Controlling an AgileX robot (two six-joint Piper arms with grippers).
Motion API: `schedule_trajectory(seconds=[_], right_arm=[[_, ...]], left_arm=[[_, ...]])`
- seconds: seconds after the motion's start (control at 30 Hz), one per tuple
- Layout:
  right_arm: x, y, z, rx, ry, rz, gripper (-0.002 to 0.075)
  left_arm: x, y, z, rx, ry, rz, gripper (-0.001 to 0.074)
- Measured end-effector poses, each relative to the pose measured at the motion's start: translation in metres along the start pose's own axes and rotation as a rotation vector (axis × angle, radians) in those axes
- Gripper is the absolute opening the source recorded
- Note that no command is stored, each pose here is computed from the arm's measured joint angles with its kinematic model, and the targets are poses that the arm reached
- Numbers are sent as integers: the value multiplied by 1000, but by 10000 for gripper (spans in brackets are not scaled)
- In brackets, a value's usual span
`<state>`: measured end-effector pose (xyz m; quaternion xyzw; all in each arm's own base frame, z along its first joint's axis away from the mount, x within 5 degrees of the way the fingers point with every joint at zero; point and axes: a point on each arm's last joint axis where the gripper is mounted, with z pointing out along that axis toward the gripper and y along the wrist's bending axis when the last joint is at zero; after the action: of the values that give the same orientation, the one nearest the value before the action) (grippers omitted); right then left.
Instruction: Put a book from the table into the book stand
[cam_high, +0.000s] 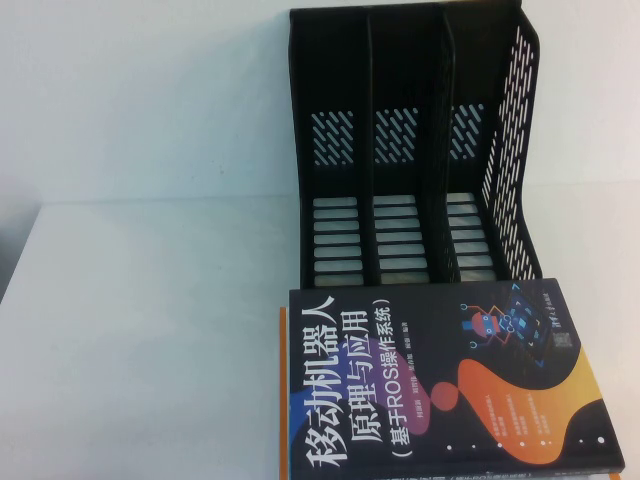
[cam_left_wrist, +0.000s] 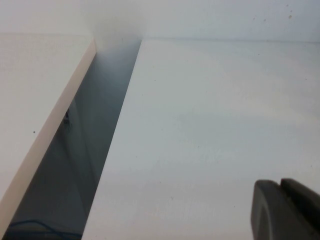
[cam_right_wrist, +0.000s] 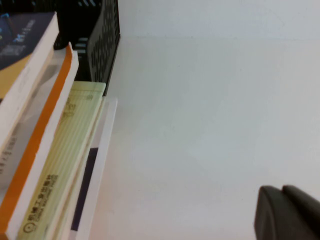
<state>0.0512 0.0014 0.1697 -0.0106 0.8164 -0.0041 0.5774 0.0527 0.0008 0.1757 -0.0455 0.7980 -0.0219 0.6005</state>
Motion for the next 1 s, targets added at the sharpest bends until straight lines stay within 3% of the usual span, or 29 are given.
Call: schedule_trajectory(seconds=[0.7, 1.0], right_arm=[[-1, 0, 0, 2, -16, 0, -3], [-15, -2, -1, 19, -190, 0, -3]], left_arm=[[-3, 0, 0, 3, -37, 0, -4], [-13, -1, -1, 12, -163, 0, -4]])
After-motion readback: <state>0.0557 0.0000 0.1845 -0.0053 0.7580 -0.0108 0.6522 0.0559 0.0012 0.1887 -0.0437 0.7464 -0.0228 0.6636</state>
